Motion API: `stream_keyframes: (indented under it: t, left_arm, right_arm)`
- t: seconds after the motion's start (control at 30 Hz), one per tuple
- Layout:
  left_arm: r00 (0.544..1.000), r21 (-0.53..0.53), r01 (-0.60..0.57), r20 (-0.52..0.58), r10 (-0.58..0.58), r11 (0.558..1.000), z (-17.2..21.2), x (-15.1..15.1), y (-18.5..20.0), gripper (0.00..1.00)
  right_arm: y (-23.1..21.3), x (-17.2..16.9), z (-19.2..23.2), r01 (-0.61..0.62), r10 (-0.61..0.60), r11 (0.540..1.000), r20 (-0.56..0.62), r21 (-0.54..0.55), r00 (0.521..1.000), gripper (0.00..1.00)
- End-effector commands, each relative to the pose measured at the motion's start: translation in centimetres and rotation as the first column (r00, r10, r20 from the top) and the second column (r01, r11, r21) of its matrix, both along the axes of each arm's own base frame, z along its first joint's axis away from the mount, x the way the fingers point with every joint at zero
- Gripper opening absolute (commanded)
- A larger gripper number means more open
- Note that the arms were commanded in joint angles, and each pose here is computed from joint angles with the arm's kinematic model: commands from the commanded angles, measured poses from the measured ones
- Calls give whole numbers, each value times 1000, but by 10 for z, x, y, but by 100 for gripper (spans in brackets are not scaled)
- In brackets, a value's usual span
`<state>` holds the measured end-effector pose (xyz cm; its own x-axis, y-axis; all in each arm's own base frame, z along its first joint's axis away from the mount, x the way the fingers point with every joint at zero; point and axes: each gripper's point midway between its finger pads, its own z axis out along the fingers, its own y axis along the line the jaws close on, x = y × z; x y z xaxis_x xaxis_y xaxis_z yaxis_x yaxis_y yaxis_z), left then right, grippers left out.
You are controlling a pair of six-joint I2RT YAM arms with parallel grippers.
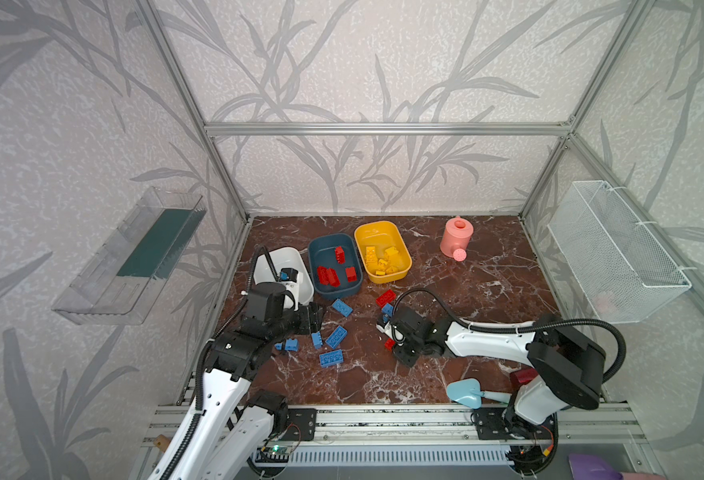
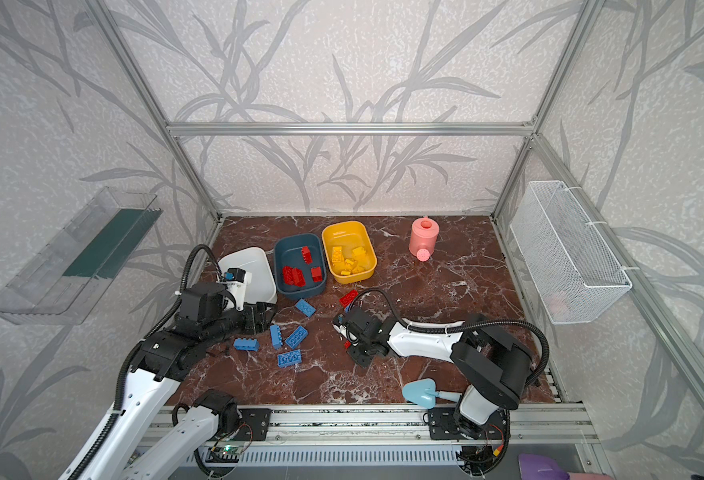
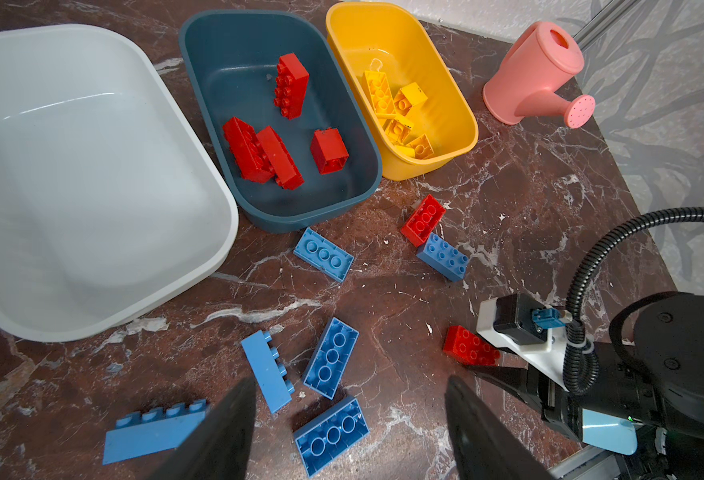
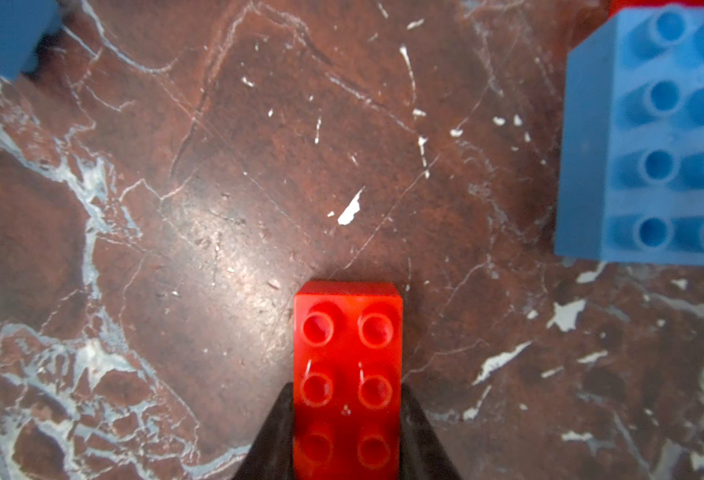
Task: Sort the legos into containers by color
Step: 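Carry the red brick with the right gripper over the teal tub and release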
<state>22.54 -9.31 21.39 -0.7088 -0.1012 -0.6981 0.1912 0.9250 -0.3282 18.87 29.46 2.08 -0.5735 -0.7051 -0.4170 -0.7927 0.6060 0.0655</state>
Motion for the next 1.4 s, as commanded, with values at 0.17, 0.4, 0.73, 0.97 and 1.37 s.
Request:
stream_keyframes:
  t: [0.17,0.4,0.73,0.97,1.37]
  left_arm:
    - [999,-5,17,29,-17,1000,4,-2,-2,72]
    - [997,-3,-9,79,9,1000,14,-6,5,71]
    - [984,46,-116,144,108,992,24,-8,28,72]
    - [982,44,-127,149,119,991,25,-11,30,72]
    - [985,44,-115,135,108,992,21,-9,27,72]
  right_arm:
    - [13,16,37,24,-25,1000,53,15,998,23]
    - [43,51,90,41,-50,993,73,112,996,22]
    - [115,130,132,10,-40,965,106,263,994,22]
    - [160,179,124,26,-48,951,65,307,997,23]
    - [193,230,103,53,-59,950,12,309,998,45]
